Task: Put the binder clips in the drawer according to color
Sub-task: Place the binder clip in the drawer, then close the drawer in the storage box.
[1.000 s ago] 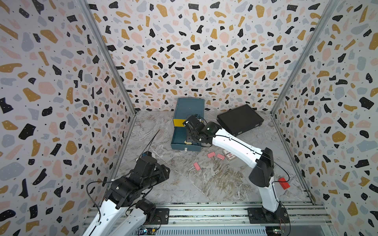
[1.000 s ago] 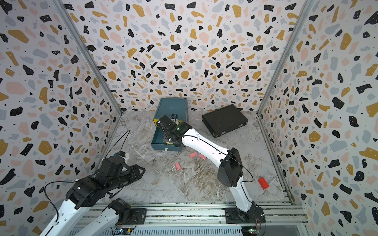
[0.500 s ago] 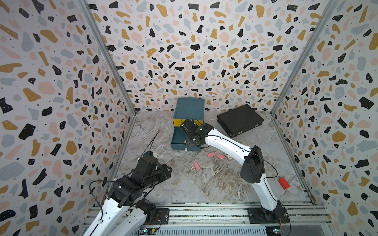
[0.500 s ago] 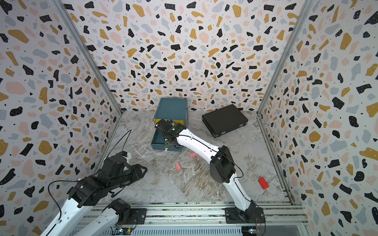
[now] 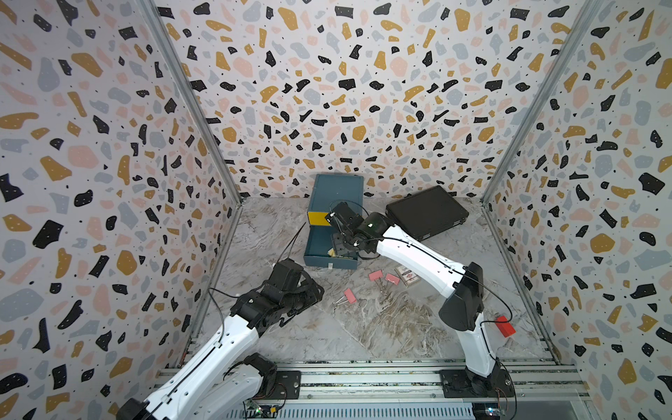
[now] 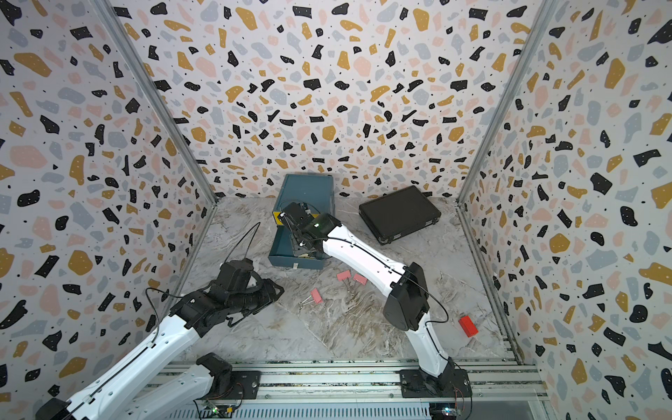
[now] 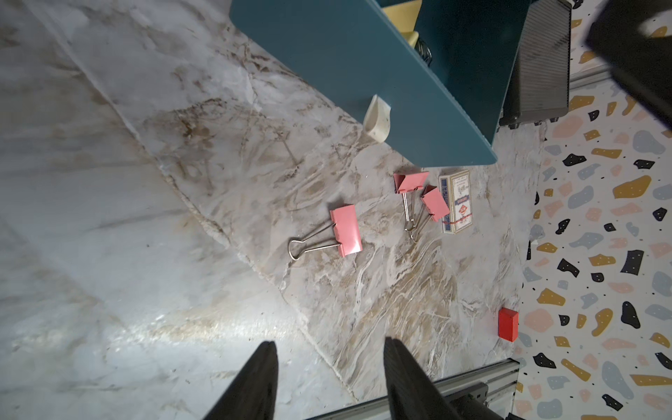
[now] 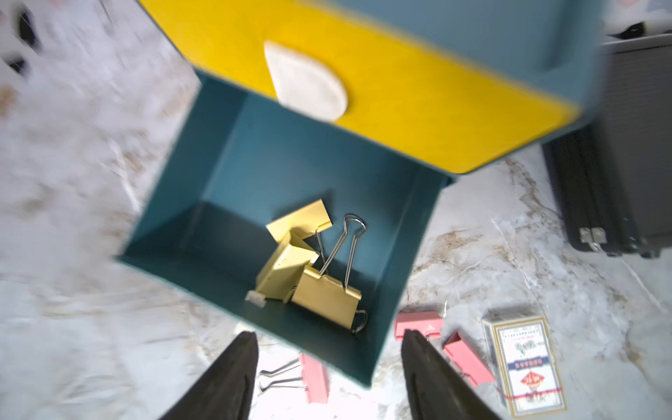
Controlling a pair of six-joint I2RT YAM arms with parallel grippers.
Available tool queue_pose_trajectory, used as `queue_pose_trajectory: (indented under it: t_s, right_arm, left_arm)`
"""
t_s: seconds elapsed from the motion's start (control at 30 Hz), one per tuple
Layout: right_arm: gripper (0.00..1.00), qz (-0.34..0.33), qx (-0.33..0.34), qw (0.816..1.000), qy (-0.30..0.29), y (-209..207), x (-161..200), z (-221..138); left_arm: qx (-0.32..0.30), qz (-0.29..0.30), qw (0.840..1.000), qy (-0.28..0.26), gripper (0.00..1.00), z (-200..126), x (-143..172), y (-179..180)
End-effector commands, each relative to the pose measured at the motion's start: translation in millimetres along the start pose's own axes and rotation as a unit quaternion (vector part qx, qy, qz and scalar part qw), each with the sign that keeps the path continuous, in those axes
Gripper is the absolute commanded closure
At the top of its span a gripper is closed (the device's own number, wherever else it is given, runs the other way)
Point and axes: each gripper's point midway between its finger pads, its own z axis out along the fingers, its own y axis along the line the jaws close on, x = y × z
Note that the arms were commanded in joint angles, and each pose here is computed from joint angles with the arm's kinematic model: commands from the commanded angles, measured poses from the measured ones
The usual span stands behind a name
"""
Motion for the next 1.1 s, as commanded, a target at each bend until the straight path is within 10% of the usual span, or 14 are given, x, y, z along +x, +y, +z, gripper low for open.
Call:
queue_pose_trajectory:
  t_s: [0.0, 0.67, 1.07]
  right_arm:
    - [0.42, 0.013, -0.009, 0.999, -0.052, -23, -17, -54]
    - [0.57, 0.107, -0.149, 0.983, 0.001, -97, 131, -61]
    - [0.58, 0.108, -0.149, 0.983, 0.005, -102, 138, -64]
  left_arm:
    - [0.053, 0.013, 0.997, -0.048, 0.53, 1, -26, -32]
    - [0.141, -0.152, 0.97, -0.123, 0.56, 76, -72, -33]
    - [0.192, -0.201, 0.946, -0.167, 1.0, 89, -93, -35]
